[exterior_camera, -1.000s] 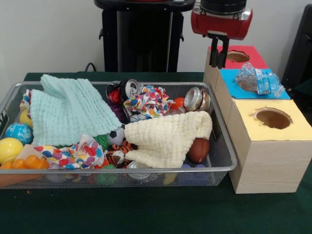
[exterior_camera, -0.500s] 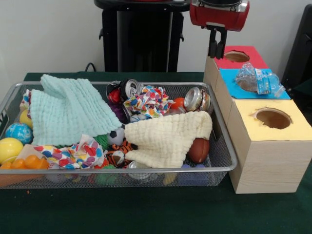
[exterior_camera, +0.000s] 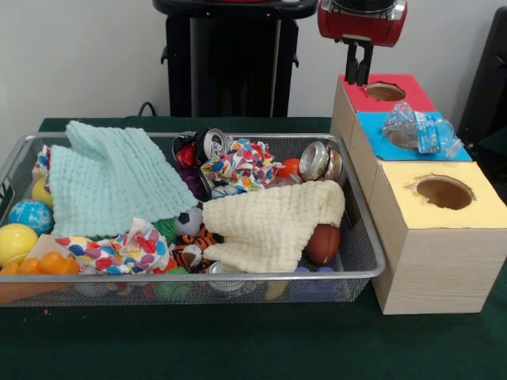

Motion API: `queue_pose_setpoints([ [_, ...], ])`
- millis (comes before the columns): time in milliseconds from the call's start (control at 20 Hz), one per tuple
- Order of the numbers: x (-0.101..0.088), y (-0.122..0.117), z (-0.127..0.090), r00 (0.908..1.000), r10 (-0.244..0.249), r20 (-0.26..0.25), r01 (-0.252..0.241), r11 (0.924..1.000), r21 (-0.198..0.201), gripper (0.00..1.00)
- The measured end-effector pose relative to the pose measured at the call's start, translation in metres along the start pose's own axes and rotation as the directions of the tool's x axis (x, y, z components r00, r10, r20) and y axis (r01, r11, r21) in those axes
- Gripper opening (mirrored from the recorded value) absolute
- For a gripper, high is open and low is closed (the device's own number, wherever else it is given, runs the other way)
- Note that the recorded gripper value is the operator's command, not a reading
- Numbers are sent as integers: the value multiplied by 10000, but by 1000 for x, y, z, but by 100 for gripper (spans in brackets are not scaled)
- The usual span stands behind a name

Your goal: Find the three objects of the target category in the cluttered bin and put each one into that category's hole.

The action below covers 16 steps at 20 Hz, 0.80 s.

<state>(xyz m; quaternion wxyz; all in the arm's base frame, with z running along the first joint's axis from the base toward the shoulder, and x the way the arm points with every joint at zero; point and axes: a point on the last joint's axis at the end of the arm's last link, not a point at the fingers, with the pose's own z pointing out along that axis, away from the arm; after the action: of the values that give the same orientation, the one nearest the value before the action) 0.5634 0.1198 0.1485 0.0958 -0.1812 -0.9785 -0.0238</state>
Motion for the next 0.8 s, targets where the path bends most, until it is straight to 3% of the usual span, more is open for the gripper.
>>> queue_pose_setpoints([
  [550,0,-2,44,9993,-318,195,317,9995,34,0],
  [800,0,13,62,9985,-554,39,554,9984,56,0],
])
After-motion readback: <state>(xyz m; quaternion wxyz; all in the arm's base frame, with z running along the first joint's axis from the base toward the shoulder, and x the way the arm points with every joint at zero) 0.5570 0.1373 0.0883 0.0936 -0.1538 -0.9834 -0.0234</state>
